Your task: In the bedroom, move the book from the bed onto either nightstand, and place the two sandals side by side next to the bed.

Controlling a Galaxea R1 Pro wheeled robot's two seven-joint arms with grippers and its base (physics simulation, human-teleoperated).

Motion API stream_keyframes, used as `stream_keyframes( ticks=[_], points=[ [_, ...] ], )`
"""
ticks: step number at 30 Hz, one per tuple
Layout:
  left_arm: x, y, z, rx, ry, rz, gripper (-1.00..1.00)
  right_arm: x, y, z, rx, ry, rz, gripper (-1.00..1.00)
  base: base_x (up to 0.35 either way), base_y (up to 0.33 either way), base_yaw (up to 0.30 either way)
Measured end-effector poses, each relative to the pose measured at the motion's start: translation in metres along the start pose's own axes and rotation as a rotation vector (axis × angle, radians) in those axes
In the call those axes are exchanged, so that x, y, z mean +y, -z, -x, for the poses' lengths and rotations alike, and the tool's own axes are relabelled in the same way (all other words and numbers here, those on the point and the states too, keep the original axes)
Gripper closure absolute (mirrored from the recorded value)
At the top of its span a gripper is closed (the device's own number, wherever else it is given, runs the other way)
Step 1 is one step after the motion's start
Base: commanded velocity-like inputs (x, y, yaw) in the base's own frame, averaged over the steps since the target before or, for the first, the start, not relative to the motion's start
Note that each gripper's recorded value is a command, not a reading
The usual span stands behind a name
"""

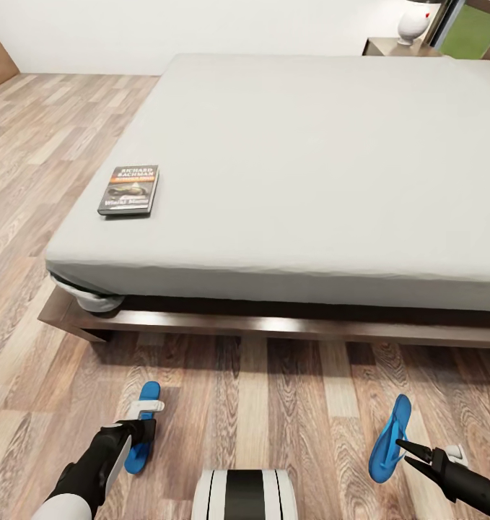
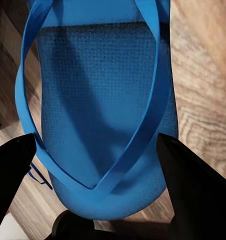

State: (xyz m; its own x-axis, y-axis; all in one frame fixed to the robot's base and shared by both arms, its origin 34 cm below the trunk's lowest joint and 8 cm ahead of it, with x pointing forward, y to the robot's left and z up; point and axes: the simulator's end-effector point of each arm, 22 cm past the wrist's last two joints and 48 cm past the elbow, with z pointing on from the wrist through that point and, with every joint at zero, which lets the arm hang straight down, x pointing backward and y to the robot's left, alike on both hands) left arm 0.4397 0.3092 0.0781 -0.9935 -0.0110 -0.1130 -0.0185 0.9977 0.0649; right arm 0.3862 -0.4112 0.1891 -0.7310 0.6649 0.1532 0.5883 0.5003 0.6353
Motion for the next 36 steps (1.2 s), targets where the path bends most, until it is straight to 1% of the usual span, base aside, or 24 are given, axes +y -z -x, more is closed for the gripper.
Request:
stream_keyframes(
  ticks=[5,11,19,26,33,36],
  points=[
    [0.0,0.0,0.0,0.0,0.0,0.0,1.0,0.0,0.0,0.0,0.0,0.0,0.0,1.0,0.0,0.0,0.0],
    [0.0,-0.008,-0.011,0.025,-0.001,0.001,1.0,-0.01,-0.003,-0.005,0.013,-0.013,-0.017,1.0,0.0,0.0,0.0],
    [0.0,-0.008,-0.011,0.024,0.0,0.001,1.0,-0.01,-0.003,-0.004,0.012,-0.013,-0.017,1.0,0.0,0.0,0.0],
    [0.0,-0.017,-0.025,0.054,-0.002,0.002,1.0,-0.021,-0.007,-0.01,0.027,-0.028,-0.036,1.0,0.0,0.0,0.0],
    [0.0,-0.017,-0.025,0.054,-0.003,0.002,1.0,-0.021,-0.007,-0.009,0.026,-0.029,-0.035,1.0,0.004,0.001,0.0],
    [0.0,-0.017,-0.025,0.054,-0.004,0.003,1.0,-0.021,-0.007,-0.01,0.026,-0.029,-0.035,1.0,0.179,0.131,0.0]
  ],
)
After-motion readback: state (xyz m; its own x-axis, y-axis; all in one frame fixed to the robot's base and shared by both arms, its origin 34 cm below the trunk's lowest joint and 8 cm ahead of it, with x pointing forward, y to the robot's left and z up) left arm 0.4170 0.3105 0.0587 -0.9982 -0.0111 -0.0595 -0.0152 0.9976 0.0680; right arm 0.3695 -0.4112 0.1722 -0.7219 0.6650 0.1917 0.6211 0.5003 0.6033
